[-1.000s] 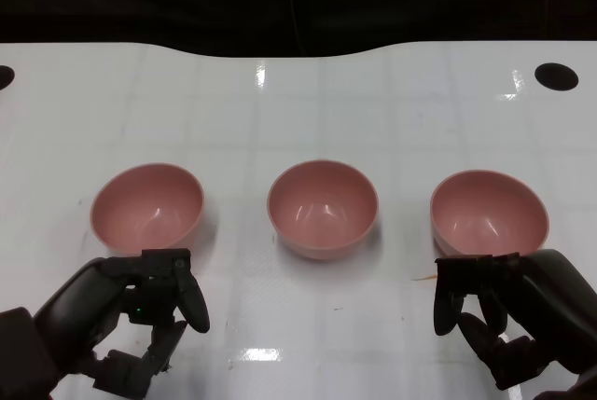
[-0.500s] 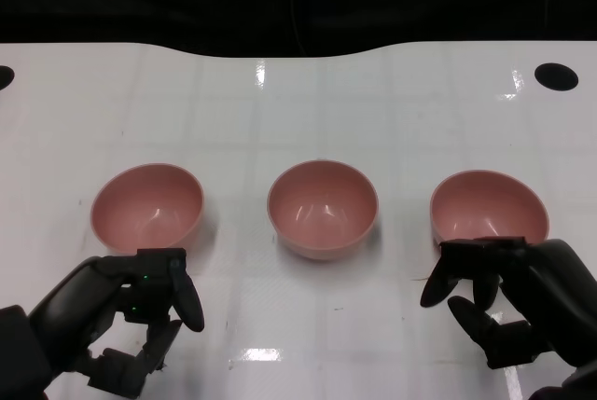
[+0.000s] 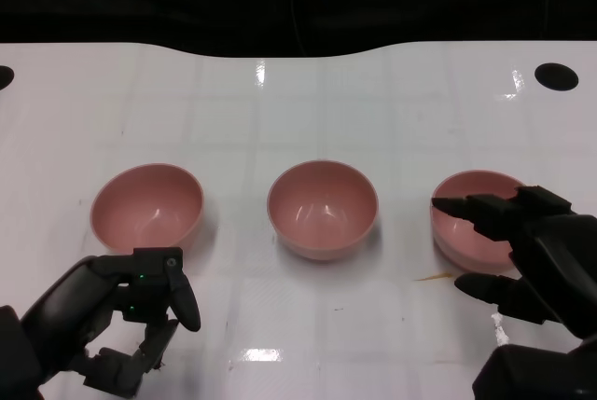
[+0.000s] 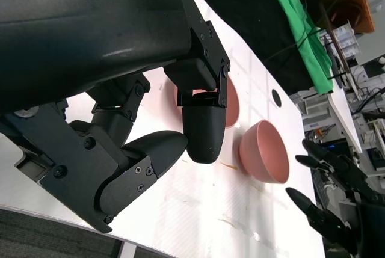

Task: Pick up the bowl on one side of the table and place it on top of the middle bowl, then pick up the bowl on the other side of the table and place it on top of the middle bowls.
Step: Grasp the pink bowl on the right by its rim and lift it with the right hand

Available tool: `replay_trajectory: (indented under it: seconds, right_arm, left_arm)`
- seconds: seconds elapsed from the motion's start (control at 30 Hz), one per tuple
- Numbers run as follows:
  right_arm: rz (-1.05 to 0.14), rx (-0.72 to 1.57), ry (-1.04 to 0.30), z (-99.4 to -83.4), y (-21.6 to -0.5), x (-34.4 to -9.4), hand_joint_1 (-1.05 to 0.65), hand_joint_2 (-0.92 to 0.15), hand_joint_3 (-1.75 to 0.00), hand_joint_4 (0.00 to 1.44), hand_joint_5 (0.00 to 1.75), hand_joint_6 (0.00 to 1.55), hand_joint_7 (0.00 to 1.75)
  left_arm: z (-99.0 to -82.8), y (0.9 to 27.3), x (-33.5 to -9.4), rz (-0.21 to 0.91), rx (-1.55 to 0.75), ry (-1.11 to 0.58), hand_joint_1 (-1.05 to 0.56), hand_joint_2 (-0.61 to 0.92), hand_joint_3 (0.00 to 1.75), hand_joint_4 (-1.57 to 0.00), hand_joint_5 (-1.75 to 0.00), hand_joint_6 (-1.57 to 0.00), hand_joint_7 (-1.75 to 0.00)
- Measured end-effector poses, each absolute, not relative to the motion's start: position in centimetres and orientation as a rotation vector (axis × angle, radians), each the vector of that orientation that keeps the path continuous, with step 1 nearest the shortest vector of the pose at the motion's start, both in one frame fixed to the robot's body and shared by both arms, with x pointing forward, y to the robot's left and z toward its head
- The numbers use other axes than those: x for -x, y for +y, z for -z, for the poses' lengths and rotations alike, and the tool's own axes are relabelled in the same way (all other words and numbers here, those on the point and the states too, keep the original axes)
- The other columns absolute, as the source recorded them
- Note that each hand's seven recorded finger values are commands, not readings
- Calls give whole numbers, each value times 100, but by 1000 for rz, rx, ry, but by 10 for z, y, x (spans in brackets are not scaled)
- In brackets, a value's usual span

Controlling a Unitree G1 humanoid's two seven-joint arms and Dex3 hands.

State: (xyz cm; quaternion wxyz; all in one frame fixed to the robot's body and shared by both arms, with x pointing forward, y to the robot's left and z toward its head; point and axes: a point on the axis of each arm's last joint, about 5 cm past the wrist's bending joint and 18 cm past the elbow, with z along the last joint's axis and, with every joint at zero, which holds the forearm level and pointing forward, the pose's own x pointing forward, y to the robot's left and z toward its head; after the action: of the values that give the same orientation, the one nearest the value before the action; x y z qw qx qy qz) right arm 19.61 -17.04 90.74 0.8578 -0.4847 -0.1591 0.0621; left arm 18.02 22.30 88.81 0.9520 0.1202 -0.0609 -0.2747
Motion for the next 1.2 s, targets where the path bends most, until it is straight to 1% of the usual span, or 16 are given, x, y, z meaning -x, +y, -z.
replay_trajectory:
  seconds: [0.13,0.23,0.43,0.57,0.7,0.8,0.83,0.93,1.0,1.03,1.07,1.1,1.13,1.17,1.2]
  right_arm:
    - [-156,1089,-269,-909,-168,-199,-56,-82,0,14,62,33,7]
    - [-181,1152,-224,-912,-166,-203,-59,-84,-1,11,58,29,4]
    - [-231,1259,-172,-913,-162,-212,-63,-85,0,16,50,31,3]
    - [-250,1310,-141,-907,-159,-223,-64,-85,0,19,49,33,3]
    - [-272,1356,-107,-897,-157,-234,-63,-86,0,26,39,37,2]
    - [-284,1382,-88,-888,-154,-242,-58,-88,0,32,34,39,2]
    - [-287,1391,-81,-885,-153,-244,-57,-89,-1,36,33,42,3]
    - [-303,1414,-69,-877,-151,-249,-56,-90,-1,39,31,44,3]
    - [-313,1426,-60,-872,-149,-253,-50,-92,-5,51,33,53,6]
    - [-318,1433,-58,-870,-147,-256,-48,-92,-6,58,36,57,7]
    - [-319,1438,-57,-868,-147,-257,-43,-92,-5,66,62,67,6]
    - [-312,1437,-67,-867,-147,-259,-39,-92,-4,66,88,74,5]
    - [-304,1435,-81,-867,-147,-261,-38,-92,-3,65,103,77,5]
    - [-297,1430,-97,-867,-148,-262,-33,-92,-3,72,116,89,9]
    - [-293,1422,-114,-865,-148,-263,-31,-92,-2,74,121,93,10]
  left_arm:
    - [-889,223,-182,560,-248,-137,-23,37,137,-87,-174,-83,-152]
    - [-890,222,-182,561,-250,-141,-23,37,138,-87,-174,-82,-152]
    - [-890,222,-182,563,-252,-147,-22,38,138,-86,-173,-82,-152]
    - [-890,222,-181,563,-252,-145,-24,38,137,-86,-172,-82,-151]
    - [-892,221,-180,568,-256,-133,-26,37,136,-86,-172,-83,-151]
    - [-893,221,-178,568,-258,-126,-22,37,137,-85,-172,-83,-150]
    - [-893,221,-178,567,-259,-128,-22,37,137,-85,-172,-83,-150]
    - [-894,221,-178,568,-259,-131,-22,37,137,-85,-172,-83,-150]
    - [-893,221,-177,567,-260,-131,-24,37,136,-85,-171,-82,-149]
    - [-893,222,-177,567,-261,-133,-24,38,136,-85,-171,-82,-149]
    - [-893,221,-176,567,-262,-138,-25,38,135,-85,-171,-82,-149]
    - [-893,222,-176,567,-263,-143,-25,39,134,-84,-171,-81,-149]
    - [-892,222,-176,567,-263,-144,-25,39,133,-84,-171,-81,-149]
    - [-892,222,-176,566,-264,-145,-26,40,133,-84,-171,-81,-149]
    - [-891,222,-176,566,-264,-145,-26,40,132,-84,-171,-81,-149]
